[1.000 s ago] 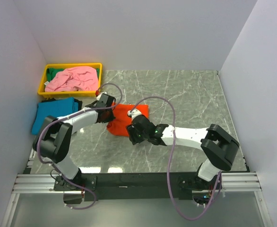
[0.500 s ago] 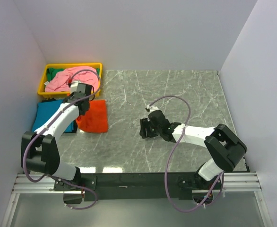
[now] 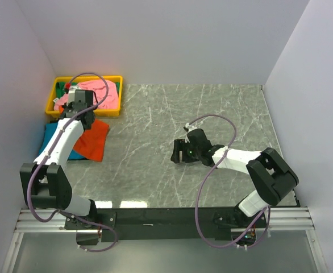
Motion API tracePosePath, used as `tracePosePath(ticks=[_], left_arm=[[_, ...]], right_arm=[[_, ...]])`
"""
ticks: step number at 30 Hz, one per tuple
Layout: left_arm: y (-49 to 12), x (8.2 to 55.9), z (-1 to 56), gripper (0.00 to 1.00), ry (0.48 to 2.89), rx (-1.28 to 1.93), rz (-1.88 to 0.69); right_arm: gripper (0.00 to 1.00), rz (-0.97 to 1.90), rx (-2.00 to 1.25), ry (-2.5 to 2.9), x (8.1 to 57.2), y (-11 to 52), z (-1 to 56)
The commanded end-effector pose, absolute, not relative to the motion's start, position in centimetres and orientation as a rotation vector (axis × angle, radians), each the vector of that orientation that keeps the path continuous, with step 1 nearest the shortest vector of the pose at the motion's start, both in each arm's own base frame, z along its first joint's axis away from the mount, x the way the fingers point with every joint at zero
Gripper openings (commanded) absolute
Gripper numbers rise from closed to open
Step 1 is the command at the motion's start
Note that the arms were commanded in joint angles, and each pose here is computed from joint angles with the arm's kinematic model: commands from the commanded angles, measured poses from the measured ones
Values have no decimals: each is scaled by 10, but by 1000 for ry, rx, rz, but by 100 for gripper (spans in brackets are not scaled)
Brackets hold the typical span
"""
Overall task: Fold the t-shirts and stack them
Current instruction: Neatly place the folded tshirt to the corner
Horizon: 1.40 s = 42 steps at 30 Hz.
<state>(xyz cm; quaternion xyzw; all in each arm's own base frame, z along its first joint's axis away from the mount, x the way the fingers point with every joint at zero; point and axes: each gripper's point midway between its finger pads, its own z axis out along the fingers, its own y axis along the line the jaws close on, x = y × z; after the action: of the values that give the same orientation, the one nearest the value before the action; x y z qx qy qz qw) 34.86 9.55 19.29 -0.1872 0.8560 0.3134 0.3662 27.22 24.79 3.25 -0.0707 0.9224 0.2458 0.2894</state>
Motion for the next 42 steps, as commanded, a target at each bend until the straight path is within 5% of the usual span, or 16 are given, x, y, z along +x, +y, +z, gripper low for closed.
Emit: tracePosePath(ticks=[1,33,35,36,40,42], left_arm=[[121,352,239,1,2080,-508,906],[241,360,127,1,2071,-908,946],[243,358,119,7,2079,-917,965],[244,357,119,25,2072,-928,974],[248,355,126,70,2024,-982,997],[249,353,131,79,1996,-1017,986]], right_arm=[[80,718,-182,2436,275,252,37],[77,785,-180,2450,274,250,34],[77,785,-178,2448,273,248,34],[77,789,-181,2438,274,249,37],[76,786,-188,2420,275,248,43],[76,786,-183,2412,275,248,45]])
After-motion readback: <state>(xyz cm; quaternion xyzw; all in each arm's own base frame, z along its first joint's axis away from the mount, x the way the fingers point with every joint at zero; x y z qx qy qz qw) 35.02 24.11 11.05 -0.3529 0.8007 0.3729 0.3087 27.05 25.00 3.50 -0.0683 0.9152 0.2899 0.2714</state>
